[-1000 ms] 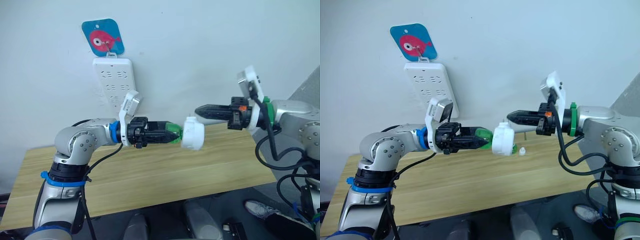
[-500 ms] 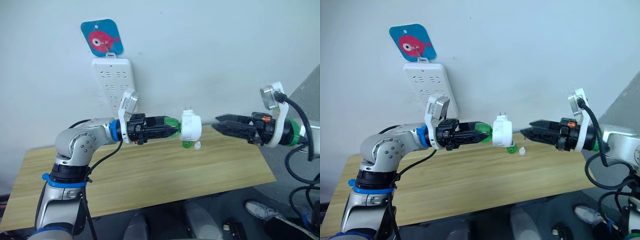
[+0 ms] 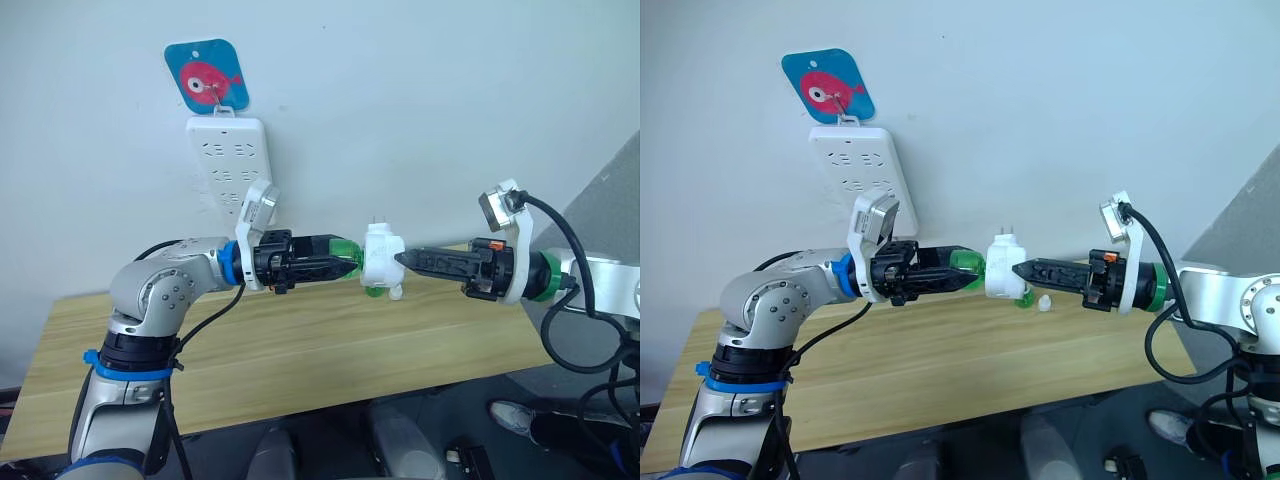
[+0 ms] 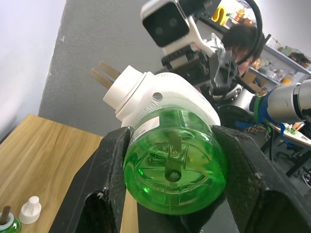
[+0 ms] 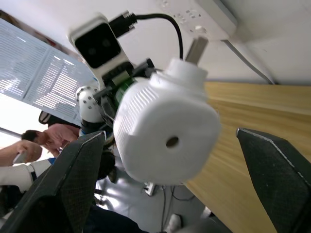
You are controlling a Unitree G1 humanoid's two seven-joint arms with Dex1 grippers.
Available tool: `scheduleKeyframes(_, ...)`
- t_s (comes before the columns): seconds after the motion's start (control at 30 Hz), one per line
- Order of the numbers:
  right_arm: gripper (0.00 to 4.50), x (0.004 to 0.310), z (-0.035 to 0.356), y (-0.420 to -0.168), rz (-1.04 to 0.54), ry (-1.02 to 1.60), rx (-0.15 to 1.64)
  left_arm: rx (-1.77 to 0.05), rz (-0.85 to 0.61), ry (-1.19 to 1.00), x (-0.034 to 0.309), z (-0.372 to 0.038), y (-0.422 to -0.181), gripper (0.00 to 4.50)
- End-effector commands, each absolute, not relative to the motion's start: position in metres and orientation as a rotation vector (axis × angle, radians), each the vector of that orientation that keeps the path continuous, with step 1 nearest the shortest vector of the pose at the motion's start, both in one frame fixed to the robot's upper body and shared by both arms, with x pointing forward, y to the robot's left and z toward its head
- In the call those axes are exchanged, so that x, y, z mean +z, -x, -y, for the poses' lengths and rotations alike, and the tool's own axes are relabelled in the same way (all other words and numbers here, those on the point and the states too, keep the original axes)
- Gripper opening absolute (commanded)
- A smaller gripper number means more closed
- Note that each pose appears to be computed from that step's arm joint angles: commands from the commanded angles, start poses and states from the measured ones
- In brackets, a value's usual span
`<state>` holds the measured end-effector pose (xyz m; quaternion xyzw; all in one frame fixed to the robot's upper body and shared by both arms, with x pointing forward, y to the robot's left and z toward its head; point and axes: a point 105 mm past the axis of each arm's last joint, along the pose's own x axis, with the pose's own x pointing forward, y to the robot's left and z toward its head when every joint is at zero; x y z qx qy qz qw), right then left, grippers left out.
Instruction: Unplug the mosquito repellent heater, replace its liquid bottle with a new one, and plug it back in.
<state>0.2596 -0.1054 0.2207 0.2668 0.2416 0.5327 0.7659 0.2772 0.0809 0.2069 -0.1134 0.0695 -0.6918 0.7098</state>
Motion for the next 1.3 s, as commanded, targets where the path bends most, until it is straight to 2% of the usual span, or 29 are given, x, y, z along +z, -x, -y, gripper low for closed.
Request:
scheduleKeyframes(0.03,4.50,0.229,0.101,-0.258,-0.500,-0.608,1.208,-1.571,-0.093,0.208,0.218,-0.079,-0.271,2.30)
scheduleKeyframes(0.3,4.50,0.224,0.088,-0.255,-0.532,-0.647,1.265,-1.576,-0.080,0.210,0.220,-0.075,-0.270,2.30)
scheduleKeyframes(0.4,3.89,0.225,0.086,-0.255,-0.523,-0.667,1.279,-1.580,-0.082,0.200,0.219,-0.075,-0.269,2.30)
scheduleKeyframes(0.5,2.98,0.225,0.086,-0.255,-0.520,-0.679,1.287,-1.584,-0.083,0.191,0.218,-0.074,-0.268,2.30)
scheduleKeyframes(1.3,2.93,0.224,0.091,-0.252,-0.556,-0.650,1.301,-1.573,-0.048,0.007,0.210,-0.075,-0.273,2.30)
